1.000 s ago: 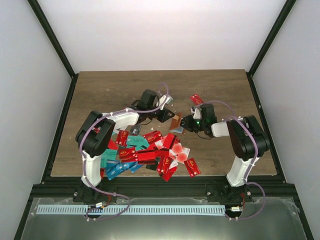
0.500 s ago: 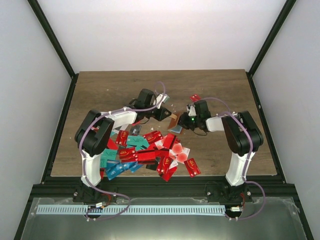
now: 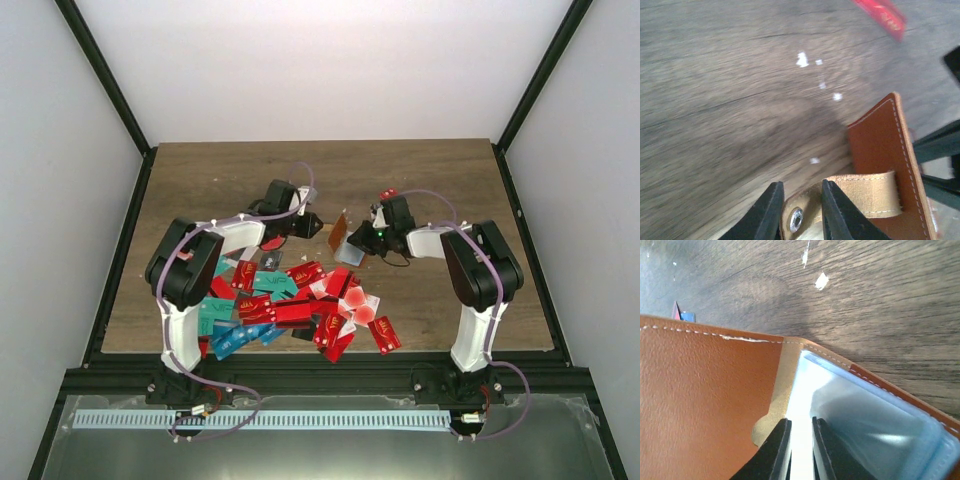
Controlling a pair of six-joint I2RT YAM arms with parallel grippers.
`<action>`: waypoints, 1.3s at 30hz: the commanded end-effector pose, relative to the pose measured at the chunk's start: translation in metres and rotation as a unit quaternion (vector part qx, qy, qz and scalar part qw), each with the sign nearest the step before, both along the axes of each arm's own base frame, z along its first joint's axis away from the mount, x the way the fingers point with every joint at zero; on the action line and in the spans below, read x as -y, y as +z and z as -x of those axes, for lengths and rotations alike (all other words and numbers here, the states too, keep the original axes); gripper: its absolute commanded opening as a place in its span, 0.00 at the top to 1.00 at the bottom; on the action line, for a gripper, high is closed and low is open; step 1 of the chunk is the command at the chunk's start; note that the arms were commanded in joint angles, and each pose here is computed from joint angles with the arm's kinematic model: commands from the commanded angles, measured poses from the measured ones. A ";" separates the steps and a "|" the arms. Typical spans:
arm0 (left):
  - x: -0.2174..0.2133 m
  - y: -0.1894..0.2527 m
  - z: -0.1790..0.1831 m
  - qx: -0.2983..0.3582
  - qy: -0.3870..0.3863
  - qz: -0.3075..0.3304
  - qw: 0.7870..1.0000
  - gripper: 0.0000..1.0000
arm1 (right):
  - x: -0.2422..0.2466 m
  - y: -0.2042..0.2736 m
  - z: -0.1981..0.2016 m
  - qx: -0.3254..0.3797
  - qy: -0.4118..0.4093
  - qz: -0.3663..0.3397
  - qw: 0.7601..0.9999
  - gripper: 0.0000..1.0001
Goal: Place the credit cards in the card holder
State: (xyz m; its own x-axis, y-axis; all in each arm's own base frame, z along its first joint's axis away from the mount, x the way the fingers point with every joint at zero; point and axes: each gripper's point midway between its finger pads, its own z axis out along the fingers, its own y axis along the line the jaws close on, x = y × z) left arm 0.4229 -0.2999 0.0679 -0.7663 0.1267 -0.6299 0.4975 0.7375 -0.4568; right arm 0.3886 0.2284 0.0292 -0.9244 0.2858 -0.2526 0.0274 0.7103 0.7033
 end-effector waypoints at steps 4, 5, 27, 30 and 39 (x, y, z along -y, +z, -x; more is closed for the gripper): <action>-0.043 -0.006 -0.004 -0.007 0.103 -0.071 0.992 0.66 | 0.024 -0.046 0.024 -0.071 -0.027 0.081 0.994 0.86; -0.047 -0.008 -0.003 -0.009 0.109 -0.080 0.991 0.65 | 0.023 -0.044 0.024 -0.069 -0.024 0.081 0.994 0.86; -0.062 -0.023 0.032 -0.033 0.099 -0.094 0.990 0.60 | -0.049 0.050 -0.003 0.072 0.072 0.028 0.994 0.85; -0.062 -0.028 0.041 -0.044 0.090 -0.090 0.991 0.60 | -0.054 0.042 -0.006 0.066 0.075 0.027 0.995 0.85; -0.066 -0.028 0.065 -0.062 0.087 -0.070 0.992 0.60 | -0.067 0.016 -0.013 0.046 0.083 0.043 0.995 0.85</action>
